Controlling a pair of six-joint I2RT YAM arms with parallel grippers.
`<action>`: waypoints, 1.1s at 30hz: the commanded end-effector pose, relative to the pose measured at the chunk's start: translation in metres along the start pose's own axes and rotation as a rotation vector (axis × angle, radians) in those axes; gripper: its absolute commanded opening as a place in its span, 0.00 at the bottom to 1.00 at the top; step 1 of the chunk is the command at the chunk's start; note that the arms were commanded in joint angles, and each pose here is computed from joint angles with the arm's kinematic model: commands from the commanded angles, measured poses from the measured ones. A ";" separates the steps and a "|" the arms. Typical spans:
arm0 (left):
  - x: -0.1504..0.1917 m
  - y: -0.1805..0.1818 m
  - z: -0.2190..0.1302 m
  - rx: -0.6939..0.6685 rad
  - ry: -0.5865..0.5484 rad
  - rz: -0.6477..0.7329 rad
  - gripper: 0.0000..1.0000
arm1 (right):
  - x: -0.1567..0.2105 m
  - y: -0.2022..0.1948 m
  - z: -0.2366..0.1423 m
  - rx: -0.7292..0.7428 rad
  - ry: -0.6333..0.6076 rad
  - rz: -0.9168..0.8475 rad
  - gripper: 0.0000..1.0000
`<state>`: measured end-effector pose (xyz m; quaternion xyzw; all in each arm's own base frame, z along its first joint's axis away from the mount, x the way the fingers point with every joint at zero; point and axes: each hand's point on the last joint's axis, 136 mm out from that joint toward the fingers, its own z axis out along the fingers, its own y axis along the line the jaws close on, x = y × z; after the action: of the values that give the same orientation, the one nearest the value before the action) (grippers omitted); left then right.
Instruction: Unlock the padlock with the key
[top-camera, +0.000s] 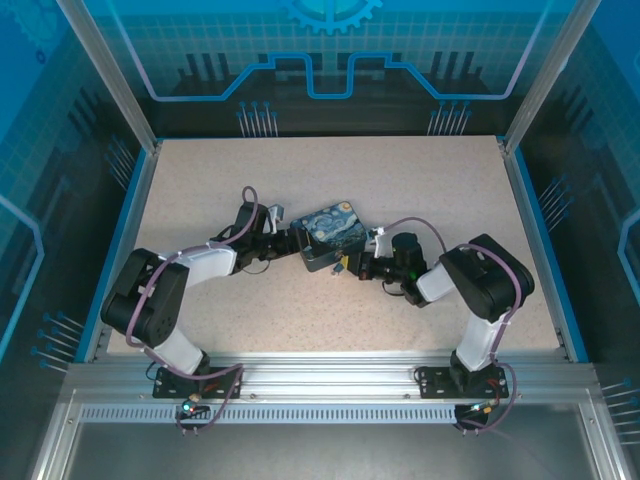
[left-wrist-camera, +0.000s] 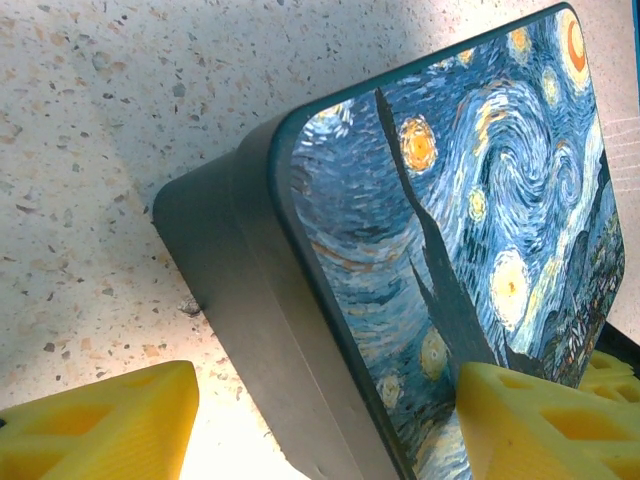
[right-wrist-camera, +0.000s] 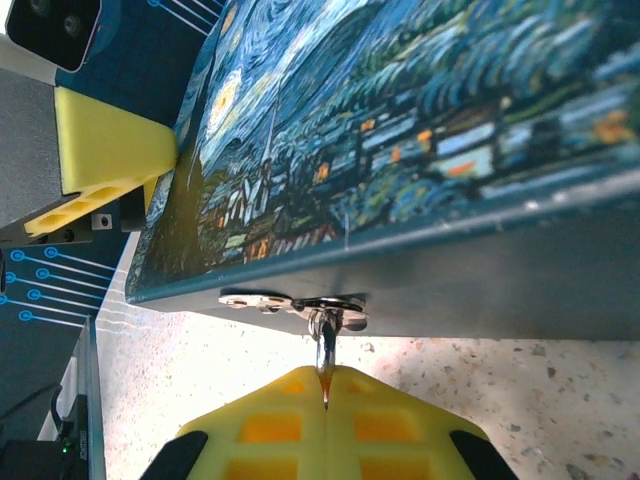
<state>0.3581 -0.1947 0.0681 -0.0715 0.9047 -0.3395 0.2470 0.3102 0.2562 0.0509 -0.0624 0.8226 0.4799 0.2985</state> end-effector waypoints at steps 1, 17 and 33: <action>0.010 0.012 -0.004 -0.041 0.023 -0.013 0.70 | -0.025 0.003 -0.008 0.010 -0.093 -0.008 0.02; 0.005 0.009 -0.008 -0.043 0.006 -0.008 0.73 | -0.035 -0.003 -0.037 0.074 -0.154 -0.002 0.00; -0.052 -0.057 -0.092 0.052 -0.222 0.144 0.99 | -0.010 0.078 -0.128 0.167 0.108 -0.248 0.02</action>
<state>0.3569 -0.1809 0.1592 -0.0481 0.8713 -0.3528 0.3376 0.2661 0.1993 0.1780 -0.1340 0.8231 0.3906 0.3899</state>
